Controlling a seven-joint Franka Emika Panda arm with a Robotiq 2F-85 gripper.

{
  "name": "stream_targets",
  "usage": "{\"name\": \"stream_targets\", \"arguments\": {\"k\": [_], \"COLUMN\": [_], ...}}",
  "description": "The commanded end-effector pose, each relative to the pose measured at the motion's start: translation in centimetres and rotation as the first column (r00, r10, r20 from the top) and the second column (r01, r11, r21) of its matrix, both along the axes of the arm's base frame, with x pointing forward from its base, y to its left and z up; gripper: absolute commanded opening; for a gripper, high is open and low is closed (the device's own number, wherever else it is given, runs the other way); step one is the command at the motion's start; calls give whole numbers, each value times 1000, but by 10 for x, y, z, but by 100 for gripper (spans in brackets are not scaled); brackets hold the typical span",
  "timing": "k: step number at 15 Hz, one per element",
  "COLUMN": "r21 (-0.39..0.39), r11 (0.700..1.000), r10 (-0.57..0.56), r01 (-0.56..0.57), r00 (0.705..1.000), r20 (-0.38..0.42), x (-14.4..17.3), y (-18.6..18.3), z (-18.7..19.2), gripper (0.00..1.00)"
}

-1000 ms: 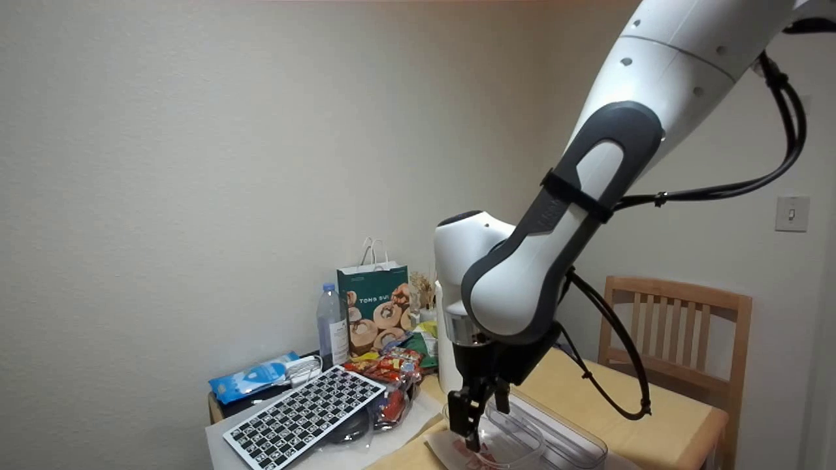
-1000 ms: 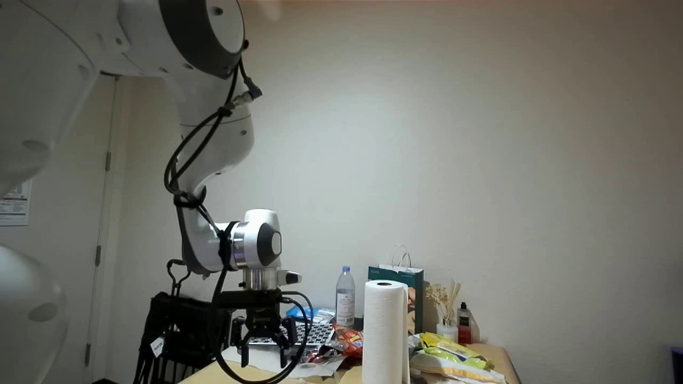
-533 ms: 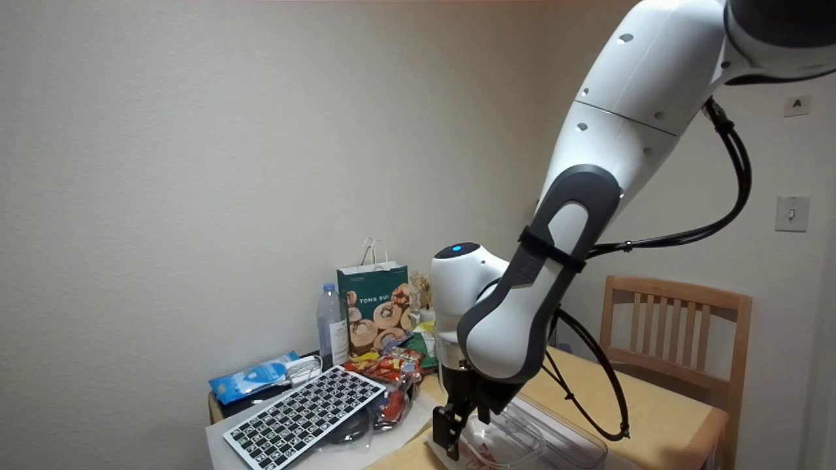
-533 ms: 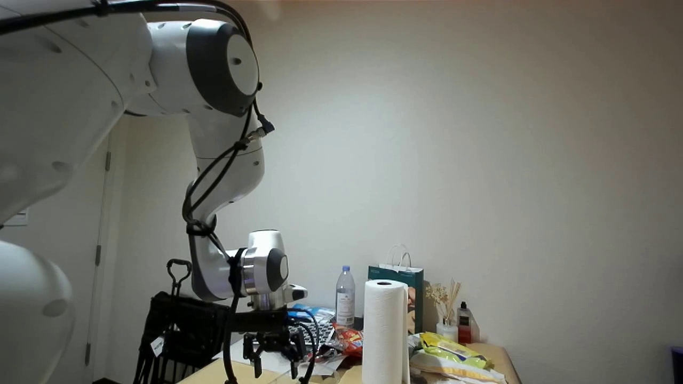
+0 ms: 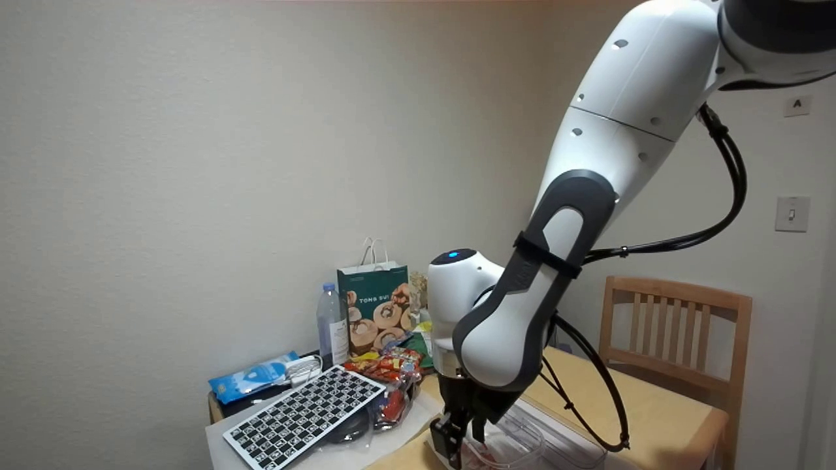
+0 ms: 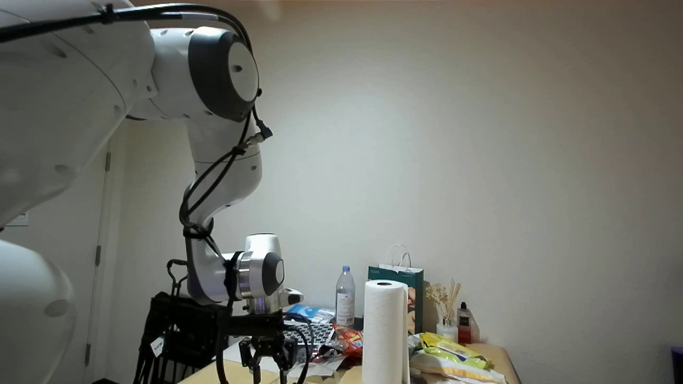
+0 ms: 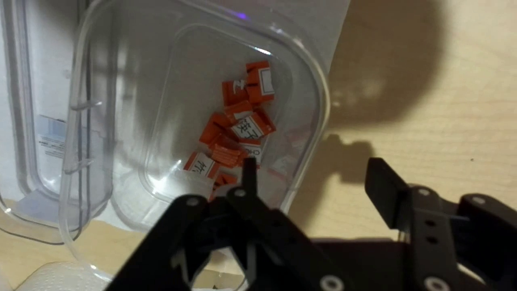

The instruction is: Move the clear bowl on the left to the left and the bowl on the right to the right

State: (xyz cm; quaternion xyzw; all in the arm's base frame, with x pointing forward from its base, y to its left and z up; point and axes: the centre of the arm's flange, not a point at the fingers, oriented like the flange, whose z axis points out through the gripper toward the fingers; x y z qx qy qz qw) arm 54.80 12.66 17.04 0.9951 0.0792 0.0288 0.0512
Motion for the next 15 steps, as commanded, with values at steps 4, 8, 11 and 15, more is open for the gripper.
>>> {"name": "stream_targets", "arguments": {"k": [4, 8, 11, 15], "r21": [46, 61, 32, 37], "r11": [999, 997, 997, 999], "r10": [-16, -50, -63, 36], "r01": [18, 54, 66, -34], "r00": [999, 997, 996, 998], "r20": [-38, -57, -70, -60], "x": [-3, -5, 0, 10], "y": [6, 4, 8, 52], "z": [-7, -11, -2, 21], "gripper": [21, 1, 2, 2]}}
